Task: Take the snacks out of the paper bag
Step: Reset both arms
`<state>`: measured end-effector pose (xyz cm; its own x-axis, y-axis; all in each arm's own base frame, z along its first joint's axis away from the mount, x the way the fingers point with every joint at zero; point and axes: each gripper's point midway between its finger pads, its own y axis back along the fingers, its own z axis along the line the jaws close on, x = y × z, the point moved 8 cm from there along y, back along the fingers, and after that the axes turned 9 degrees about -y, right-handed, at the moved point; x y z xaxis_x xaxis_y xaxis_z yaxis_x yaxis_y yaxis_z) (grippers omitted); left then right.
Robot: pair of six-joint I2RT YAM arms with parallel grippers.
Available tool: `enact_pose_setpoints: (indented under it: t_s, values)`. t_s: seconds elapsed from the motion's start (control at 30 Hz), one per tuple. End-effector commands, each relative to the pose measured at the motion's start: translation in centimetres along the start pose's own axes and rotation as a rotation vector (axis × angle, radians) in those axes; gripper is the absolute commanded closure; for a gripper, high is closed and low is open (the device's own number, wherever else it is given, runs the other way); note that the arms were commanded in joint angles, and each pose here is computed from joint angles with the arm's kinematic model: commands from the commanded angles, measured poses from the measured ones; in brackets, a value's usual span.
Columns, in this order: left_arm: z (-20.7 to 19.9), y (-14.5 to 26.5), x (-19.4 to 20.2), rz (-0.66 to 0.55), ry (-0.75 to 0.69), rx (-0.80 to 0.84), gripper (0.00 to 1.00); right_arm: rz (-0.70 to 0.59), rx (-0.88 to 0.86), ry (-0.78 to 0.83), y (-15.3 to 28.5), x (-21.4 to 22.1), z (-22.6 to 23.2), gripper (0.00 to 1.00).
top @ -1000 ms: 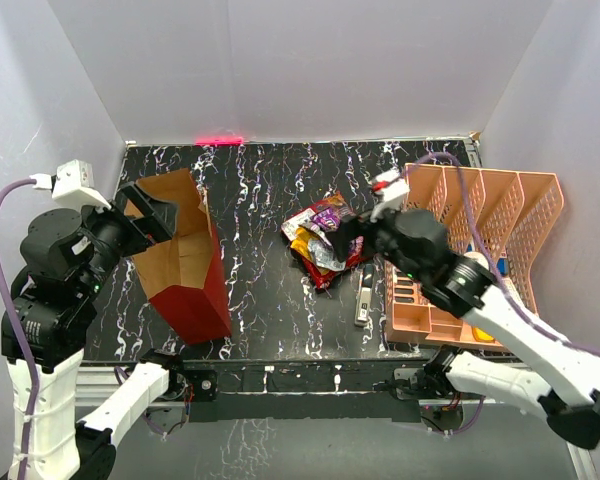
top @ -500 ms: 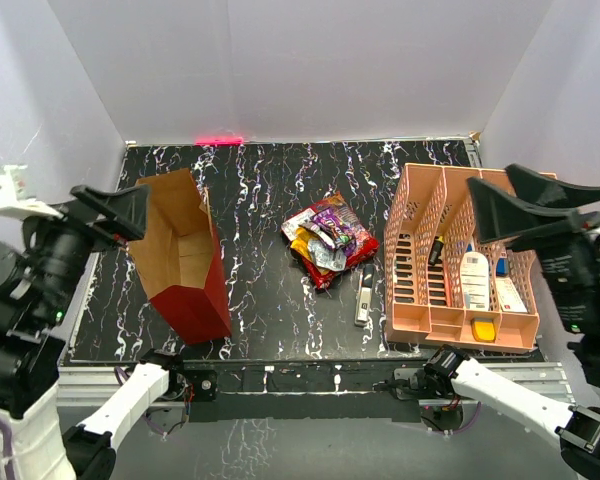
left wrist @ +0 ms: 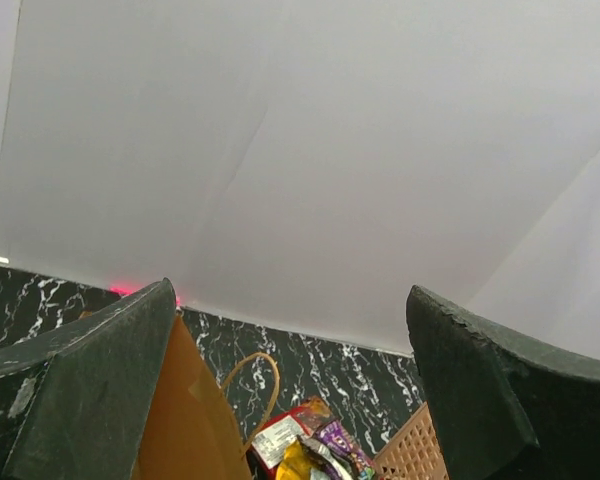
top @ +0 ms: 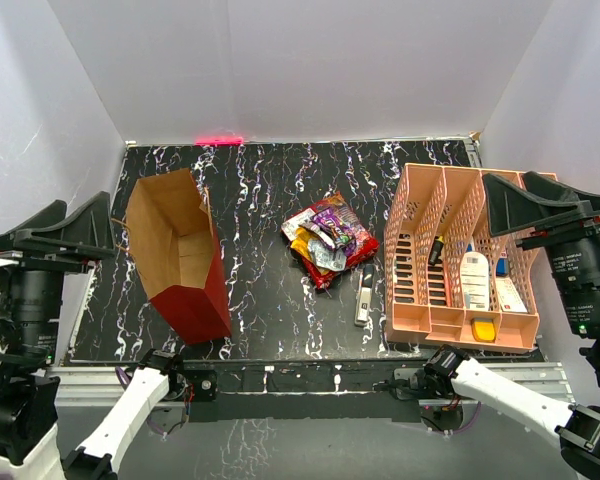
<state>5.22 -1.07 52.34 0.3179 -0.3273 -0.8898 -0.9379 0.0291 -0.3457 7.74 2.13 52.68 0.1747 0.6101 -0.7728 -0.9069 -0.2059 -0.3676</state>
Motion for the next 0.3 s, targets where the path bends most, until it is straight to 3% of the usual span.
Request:
enact_pose_setpoints:
  t_s: [0.0, 0.27]
  values:
    - [0.1, -1.2, 0.5, -0.004, 0.007, -0.028, 0.02, -0.018, 0.034, 0.003, -0.3, -0.7, 0.0, 0.02]
    - [-0.2, -3.3, 1.3, 0.036, -0.022, -0.015, 0.02, -0.019, 0.091, 0.082, -1.3, -0.1, -0.5, 0.02]
